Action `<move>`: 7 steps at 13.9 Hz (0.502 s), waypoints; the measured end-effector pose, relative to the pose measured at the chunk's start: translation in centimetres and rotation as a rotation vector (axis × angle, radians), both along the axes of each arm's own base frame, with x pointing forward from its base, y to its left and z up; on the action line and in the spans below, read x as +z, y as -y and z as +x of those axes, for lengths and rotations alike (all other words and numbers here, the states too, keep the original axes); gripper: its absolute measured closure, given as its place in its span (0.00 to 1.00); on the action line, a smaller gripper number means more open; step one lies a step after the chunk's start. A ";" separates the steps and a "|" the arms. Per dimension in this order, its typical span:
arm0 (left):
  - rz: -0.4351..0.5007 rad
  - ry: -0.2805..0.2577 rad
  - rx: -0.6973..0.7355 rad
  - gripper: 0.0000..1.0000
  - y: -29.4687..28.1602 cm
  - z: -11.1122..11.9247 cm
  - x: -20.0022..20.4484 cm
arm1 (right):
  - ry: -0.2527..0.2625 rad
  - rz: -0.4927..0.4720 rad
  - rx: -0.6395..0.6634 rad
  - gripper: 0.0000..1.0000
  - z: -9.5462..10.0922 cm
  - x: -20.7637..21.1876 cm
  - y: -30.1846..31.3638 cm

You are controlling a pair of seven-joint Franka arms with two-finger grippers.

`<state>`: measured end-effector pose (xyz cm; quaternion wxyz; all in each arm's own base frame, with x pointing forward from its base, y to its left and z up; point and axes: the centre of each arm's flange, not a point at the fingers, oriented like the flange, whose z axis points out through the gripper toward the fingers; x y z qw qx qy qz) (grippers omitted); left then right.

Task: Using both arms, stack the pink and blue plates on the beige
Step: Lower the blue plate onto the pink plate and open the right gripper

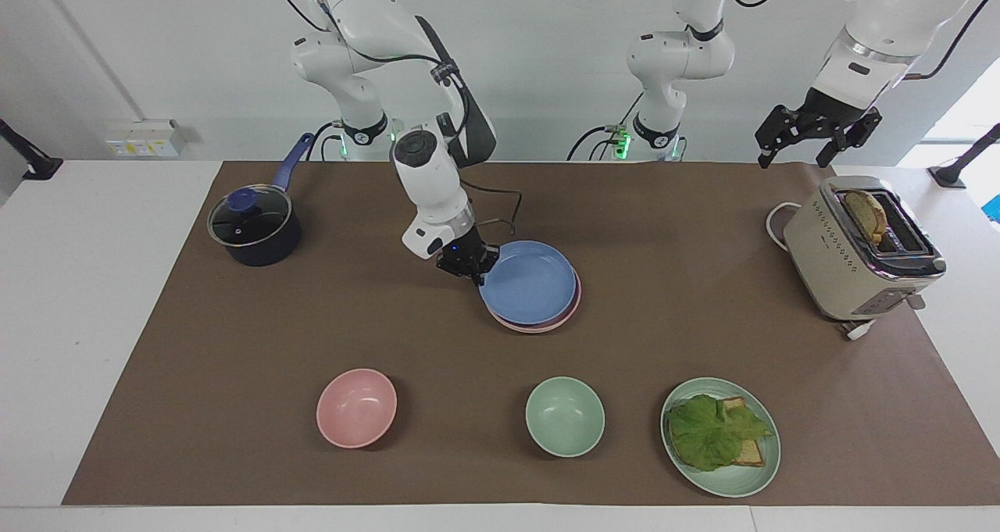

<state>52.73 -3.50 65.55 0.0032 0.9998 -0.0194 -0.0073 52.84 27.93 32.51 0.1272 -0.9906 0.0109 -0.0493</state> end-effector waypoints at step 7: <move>0.000 0.000 0.000 0.00 0.0 0.0 0.0 | 0.036 0.007 0.003 0.96 0.2 0.3 -0.5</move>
